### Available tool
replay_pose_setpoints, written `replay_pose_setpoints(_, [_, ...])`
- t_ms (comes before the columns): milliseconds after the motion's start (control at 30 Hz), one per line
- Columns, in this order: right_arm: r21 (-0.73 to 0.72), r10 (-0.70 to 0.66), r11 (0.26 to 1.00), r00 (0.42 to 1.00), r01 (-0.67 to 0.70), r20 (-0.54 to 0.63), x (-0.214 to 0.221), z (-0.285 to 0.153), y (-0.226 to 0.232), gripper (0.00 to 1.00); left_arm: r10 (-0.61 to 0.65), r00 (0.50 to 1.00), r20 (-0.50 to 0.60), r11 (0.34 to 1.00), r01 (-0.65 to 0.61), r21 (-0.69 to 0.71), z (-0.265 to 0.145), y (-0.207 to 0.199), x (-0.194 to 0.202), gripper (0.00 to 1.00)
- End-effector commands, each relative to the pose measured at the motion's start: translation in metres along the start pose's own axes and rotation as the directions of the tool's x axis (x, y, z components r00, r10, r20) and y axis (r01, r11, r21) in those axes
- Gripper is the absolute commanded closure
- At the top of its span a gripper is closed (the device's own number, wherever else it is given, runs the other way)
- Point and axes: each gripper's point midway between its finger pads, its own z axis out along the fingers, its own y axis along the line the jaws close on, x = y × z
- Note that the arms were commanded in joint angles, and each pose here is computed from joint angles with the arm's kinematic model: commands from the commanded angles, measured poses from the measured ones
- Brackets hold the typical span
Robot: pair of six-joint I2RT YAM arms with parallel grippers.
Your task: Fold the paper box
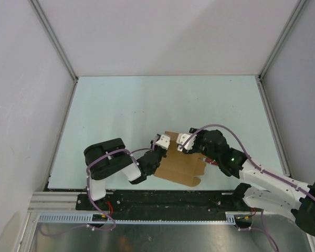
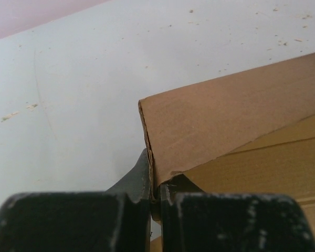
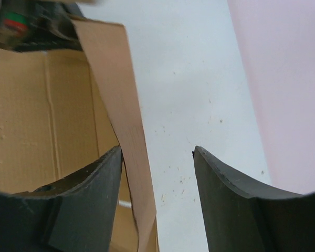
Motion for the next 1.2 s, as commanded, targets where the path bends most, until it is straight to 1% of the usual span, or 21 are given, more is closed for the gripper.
replay_pose_setpoints(0, [0.201,0.129,0.970,0.991,-0.134,0.040,-0.009,-0.014,-0.071,0.39,-0.122,0.980,0.157,0.991,0.128,-0.033,-0.003,0.017,-0.042,1.00])
replay_pose_setpoints(67, [0.239,0.175,0.954,0.983,-0.183,0.052,-0.007,-0.018,-0.089,0.39,-0.110,0.982,0.153,0.991,0.120,-0.058,-0.004,0.025,-0.040,1.00])
replay_pose_setpoints(100, [0.257,0.237,0.936,0.970,-0.243,0.055,0.003,-0.020,-0.100,0.39,-0.107,0.982,0.153,0.990,0.120,-0.074,-0.003,0.029,-0.040,1.00])
replay_pose_setpoints(133, [0.267,0.264,0.924,0.962,-0.273,0.071,0.002,-0.021,-0.110,0.39,-0.104,0.983,0.151,0.989,0.119,-0.088,-0.004,0.033,-0.038,1.00])
replay_pose_setpoints(233, [0.266,0.354,0.891,0.929,-0.369,0.104,0.012,-0.022,-0.129,0.38,-0.087,0.987,0.138,0.984,0.106,-0.142,-0.005,0.047,-0.033,1.00])
replay_pose_setpoints(267, [0.258,0.372,0.885,0.921,-0.388,0.111,0.014,-0.023,-0.131,0.39,-0.078,0.988,0.132,0.982,0.099,-0.161,-0.006,0.052,-0.031,1.00])
replay_pose_setpoints(300, [0.204,0.380,0.893,0.914,-0.402,0.141,0.008,-0.020,-0.128,0.39,-0.075,0.989,0.129,0.978,0.098,-0.186,-0.006,0.058,-0.030,1.00])
replay_pose_setpoints(333, [0.184,0.407,0.886,0.905,-0.425,0.127,0.016,-0.021,-0.127,0.38,-0.072,0.989,0.126,0.975,0.096,-0.198,-0.007,0.061,-0.029,1.00])
replay_pose_setpoints(400, [0.105,0.414,0.897,0.899,-0.430,0.142,0.011,-0.019,-0.119,0.38,-0.076,0.990,0.123,0.969,0.102,-0.225,-0.007,0.070,-0.028,1.00])
replay_pose_setpoints(567, [0.103,0.445,0.882,0.885,-0.460,0.136,0.016,-0.012,-0.120,0.38,-0.071,0.991,0.113,0.962,0.098,-0.254,-0.008,0.075,-0.024,1.00])
replay_pose_setpoints(600, [0.090,0.459,0.878,0.880,-0.470,0.120,0.020,-0.007,-0.117,0.38,-0.072,0.991,0.111,0.960,0.099,-0.262,-0.008,0.076,-0.023,0.99])
replay_pose_setpoints(667, [0.065,0.478,0.872,0.873,-0.485,0.099,0.024,-0.001,-0.110,0.38,-0.077,0.992,0.104,0.958,0.102,-0.267,-0.008,0.076,-0.019,0.96])
replay_pose_setpoints(767, [0.050,0.497,0.865,0.865,-0.500,0.066,0.034,0.006,-0.104,0.38,-0.094,0.991,0.095,0.953,0.117,-0.281,-0.010,0.079,-0.012,0.87])
replay_pose_setpoints(800, [0.048,0.501,0.862,0.863,-0.504,0.064,0.036,0.007,-0.104,0.38,-0.099,0.991,0.093,0.953,0.121,-0.277,-0.010,0.079,-0.011,0.80])
replay_pose_setpoints(867, [0.043,0.504,0.861,0.861,-0.508,0.069,0.036,0.007,-0.104,0.38,-0.118,0.989,0.094,0.954,0.139,-0.265,-0.012,0.078,-0.010,0.75])
replay_pose_setpoints(967, [0.053,0.506,0.859,0.860,-0.509,0.066,0.038,0.008,-0.106,0.38,-0.141,0.985,0.095,0.958,0.160,-0.236,-0.016,0.076,-0.009,0.63])
replay_pose_setpoints(1067, [0.045,0.509,0.858,0.859,-0.512,0.059,0.039,0.010,-0.103,0.38,-0.169,0.981,0.095,0.961,0.185,-0.207,-0.020,0.072,-0.008,0.58])
replay_pose_setpoints(1167, [0.042,0.521,0.851,0.852,-0.523,0.053,0.042,0.013,-0.102,0.38,-0.185,0.978,0.096,0.964,0.199,-0.178,-0.024,0.070,-0.009,0.56])
